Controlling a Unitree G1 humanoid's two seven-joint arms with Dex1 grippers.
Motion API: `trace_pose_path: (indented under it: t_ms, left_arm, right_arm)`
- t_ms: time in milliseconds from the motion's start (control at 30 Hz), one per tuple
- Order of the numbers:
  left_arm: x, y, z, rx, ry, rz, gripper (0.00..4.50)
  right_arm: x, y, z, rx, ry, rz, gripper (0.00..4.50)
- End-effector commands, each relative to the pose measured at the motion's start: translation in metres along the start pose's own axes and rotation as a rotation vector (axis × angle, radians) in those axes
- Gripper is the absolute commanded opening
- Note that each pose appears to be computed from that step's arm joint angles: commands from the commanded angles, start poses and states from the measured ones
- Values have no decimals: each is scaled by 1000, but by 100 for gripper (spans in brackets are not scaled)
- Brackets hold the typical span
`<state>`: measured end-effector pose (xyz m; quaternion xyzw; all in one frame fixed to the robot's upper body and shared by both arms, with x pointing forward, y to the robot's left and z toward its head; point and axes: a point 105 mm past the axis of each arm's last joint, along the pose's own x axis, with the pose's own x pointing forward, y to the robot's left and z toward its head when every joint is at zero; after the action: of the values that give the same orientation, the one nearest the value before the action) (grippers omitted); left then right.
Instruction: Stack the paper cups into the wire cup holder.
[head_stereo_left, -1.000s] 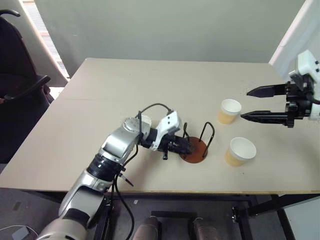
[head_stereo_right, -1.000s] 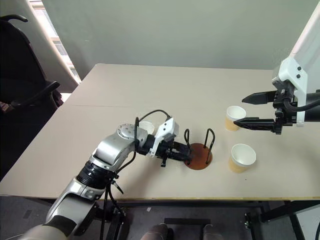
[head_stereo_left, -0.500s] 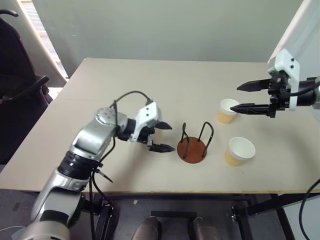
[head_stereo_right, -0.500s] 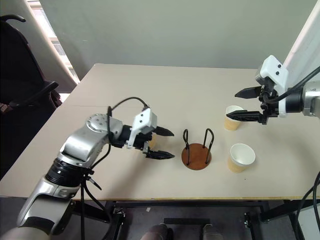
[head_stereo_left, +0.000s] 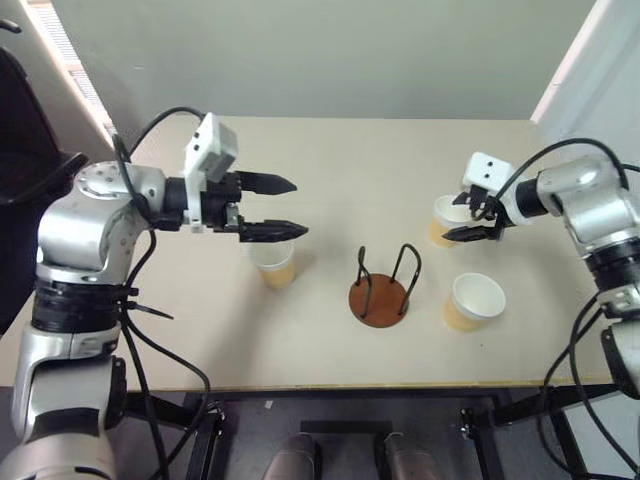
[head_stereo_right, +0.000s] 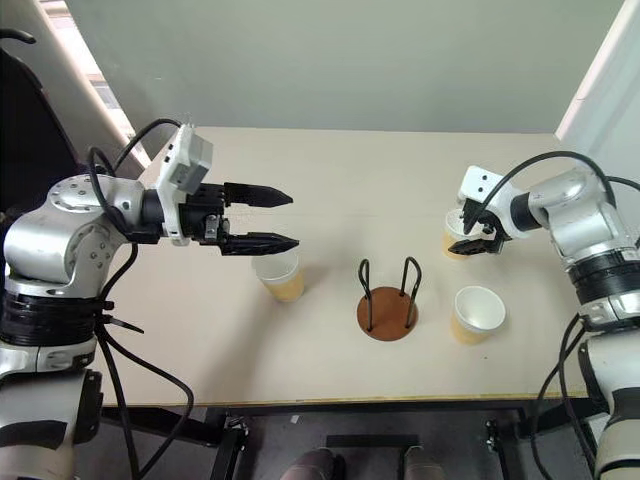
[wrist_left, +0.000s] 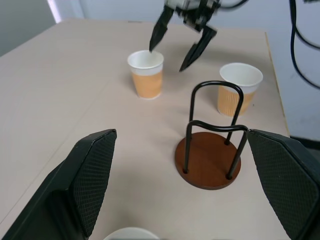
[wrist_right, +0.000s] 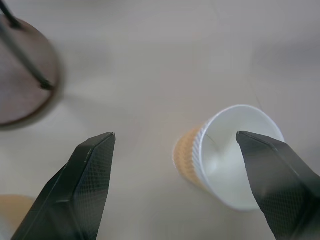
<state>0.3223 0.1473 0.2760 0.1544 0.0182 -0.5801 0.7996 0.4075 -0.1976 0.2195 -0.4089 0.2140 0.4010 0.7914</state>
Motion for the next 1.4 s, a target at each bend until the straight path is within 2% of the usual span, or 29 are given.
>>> trace_pose_path:
  t_ms: [33,167,267,567,600,867,1033,1167,1267,1400]
  left_arm:
    - [-4,-2,8,28,-26,6,447]
    - [-2,-4,6,29,-25,1,447]
    - [-2,-4,5,31,-21,2,450]
    - [-2,-1,1,43,6,-10,450]
    - [-2,0,0,45,8,-11,450]
    - [-4,2,-10,34,31,-12,450]
    - [-11,-4,-16,18,63,-40,450]
    - [-14,-11,-22,10,87,-68,450]
    - [-12,-12,-22,14,86,-81,450]
    - [-8,-13,-22,21,87,-102,450]
  right_arm:
    - [-3,-13,2,-53,38,-38,403]
    - [6,-15,-6,-81,92,-26,403]
    - [9,-14,-5,-92,99,-7,348]
    - [12,-12,1,-107,88,17,22]
    - [11,-12,2,-105,85,18,3]
    - [-8,-5,5,-95,30,51,3]
    - [-64,13,59,-190,-126,98,3]
    - [-96,47,103,-311,-214,156,3]
    - [-107,73,127,-379,-264,205,3]
    - [-105,101,138,-433,-282,277,3]
